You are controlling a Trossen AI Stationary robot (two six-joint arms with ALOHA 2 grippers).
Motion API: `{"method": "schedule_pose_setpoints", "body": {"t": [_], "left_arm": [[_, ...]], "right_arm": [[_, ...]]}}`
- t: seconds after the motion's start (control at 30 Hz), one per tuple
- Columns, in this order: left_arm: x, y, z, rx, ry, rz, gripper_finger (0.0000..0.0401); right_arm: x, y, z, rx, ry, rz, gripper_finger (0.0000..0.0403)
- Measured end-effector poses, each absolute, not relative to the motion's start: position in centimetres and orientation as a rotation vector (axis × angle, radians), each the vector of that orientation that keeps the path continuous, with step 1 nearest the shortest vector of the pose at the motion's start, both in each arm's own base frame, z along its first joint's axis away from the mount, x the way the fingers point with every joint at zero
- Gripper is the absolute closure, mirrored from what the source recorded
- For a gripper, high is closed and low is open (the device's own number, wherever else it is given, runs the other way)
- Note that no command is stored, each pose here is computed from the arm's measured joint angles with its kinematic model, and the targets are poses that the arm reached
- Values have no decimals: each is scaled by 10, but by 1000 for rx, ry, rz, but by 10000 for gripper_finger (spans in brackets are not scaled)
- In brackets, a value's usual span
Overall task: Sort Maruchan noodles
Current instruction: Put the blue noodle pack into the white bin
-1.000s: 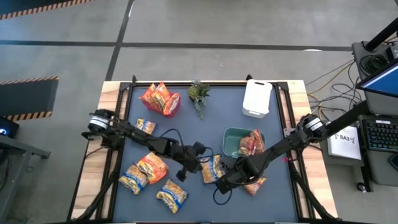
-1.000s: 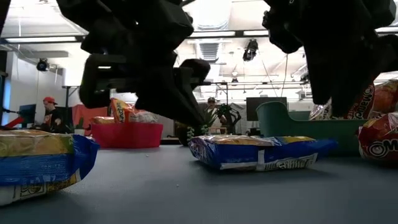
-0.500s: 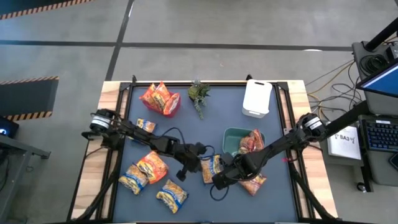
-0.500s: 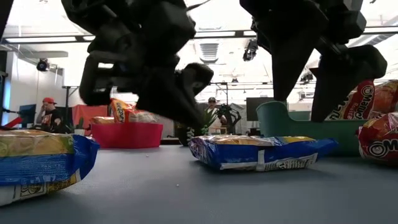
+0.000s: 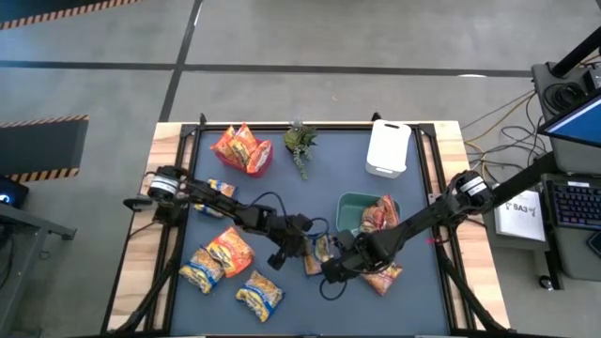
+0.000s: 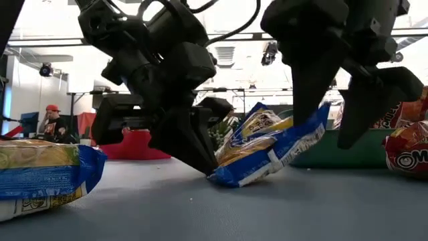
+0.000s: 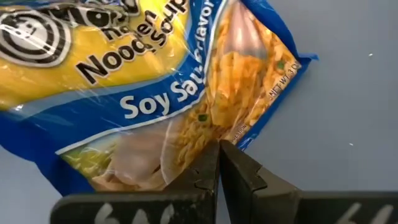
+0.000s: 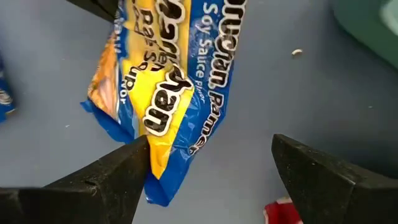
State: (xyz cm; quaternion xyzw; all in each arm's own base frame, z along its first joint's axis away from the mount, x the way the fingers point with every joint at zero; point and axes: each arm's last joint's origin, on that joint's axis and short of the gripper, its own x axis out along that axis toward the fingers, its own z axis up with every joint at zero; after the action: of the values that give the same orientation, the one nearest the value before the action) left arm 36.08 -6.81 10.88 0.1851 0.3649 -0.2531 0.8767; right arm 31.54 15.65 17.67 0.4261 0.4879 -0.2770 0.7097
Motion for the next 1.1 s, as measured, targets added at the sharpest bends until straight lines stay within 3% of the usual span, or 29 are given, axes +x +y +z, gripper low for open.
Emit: {"method": "schedule_pose_setpoints", "body": {"t": [0.57, 0.97, 1.1], "left_arm": [[361, -65, 108, 368, 770, -520, 401], [361, -65, 108, 364, 758, -526, 401], [361, -65, 108, 365, 757, -527, 401]], "right_arm": [[329, 156, 181, 909, 828, -564, 86], [328, 149, 159, 988, 696, -533, 116], [329, 147, 158, 1003, 678, -530, 142]]}}
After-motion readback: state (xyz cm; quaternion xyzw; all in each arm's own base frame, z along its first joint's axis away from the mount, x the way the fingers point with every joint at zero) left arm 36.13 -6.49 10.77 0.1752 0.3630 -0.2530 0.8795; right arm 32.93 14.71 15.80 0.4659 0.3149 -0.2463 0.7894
